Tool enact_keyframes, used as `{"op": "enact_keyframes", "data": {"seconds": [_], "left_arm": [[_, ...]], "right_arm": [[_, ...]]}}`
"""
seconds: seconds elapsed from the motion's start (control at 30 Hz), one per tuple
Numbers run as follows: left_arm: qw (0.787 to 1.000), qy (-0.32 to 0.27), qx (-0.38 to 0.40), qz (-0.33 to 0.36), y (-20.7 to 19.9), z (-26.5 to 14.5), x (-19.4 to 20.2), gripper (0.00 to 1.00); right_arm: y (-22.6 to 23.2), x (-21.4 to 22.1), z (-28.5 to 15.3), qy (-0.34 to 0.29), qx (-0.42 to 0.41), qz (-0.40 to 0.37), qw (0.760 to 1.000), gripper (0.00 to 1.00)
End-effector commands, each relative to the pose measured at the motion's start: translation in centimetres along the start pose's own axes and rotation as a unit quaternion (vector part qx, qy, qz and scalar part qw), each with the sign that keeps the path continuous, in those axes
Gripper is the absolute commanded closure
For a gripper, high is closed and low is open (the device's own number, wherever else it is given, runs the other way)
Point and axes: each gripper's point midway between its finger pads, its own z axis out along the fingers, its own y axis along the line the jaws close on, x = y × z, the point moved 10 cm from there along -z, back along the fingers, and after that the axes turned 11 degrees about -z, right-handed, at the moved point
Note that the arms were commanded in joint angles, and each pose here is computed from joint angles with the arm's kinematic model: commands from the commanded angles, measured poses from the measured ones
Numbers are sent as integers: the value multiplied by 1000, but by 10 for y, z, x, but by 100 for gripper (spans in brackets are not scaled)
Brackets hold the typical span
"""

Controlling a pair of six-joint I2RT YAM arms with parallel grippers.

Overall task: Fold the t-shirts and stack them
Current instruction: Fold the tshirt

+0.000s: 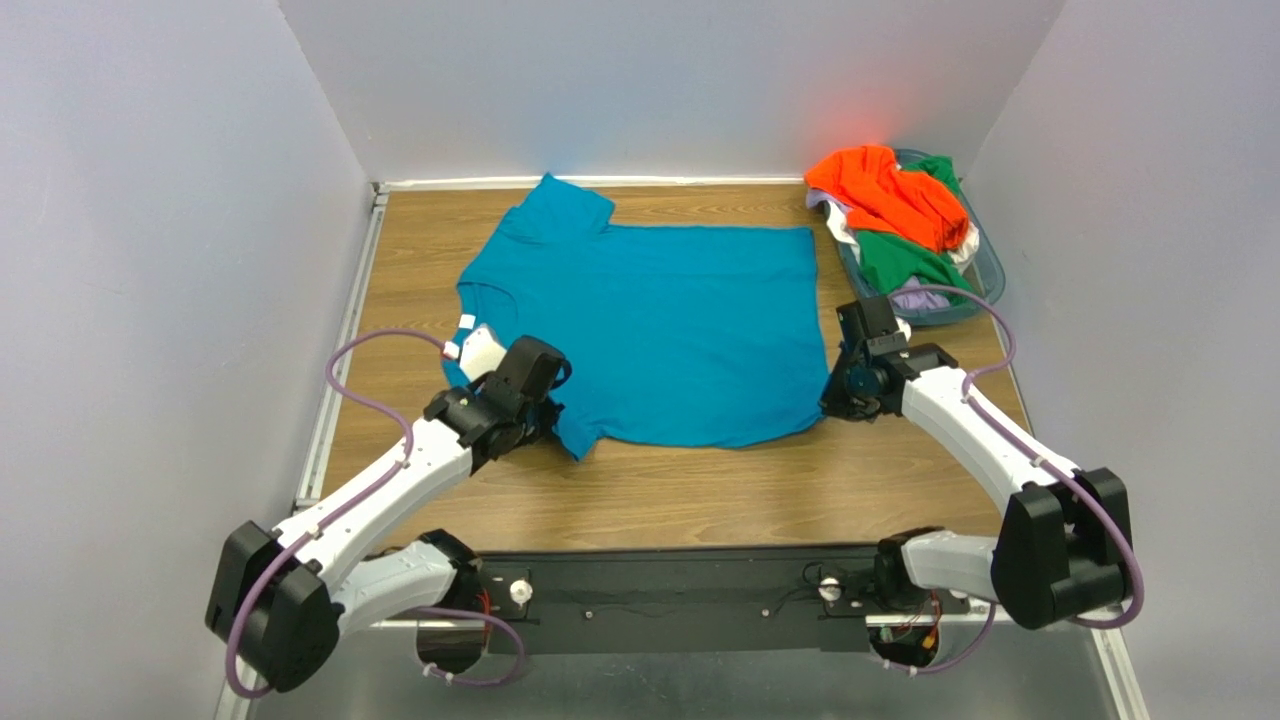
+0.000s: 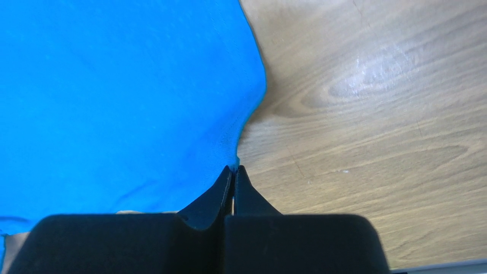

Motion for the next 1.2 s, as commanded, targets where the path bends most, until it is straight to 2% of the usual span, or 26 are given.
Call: {"op": "enact_keyframes", "data": {"seconds": [0.0,0.77,1.17], "left_arm": [[998,-56,20,29,-24,2,-22,100],[986,-131,38,97,-97,33,-69,100],[980,-156,32,117,-118,51,-82,100]], "right_arm": [[3,-15,-4,-15,10,-13,1000,96],[29,-83,3,-62,41,-29,997,96],[35,-103,15,-74,73,-24,994,96]]}}
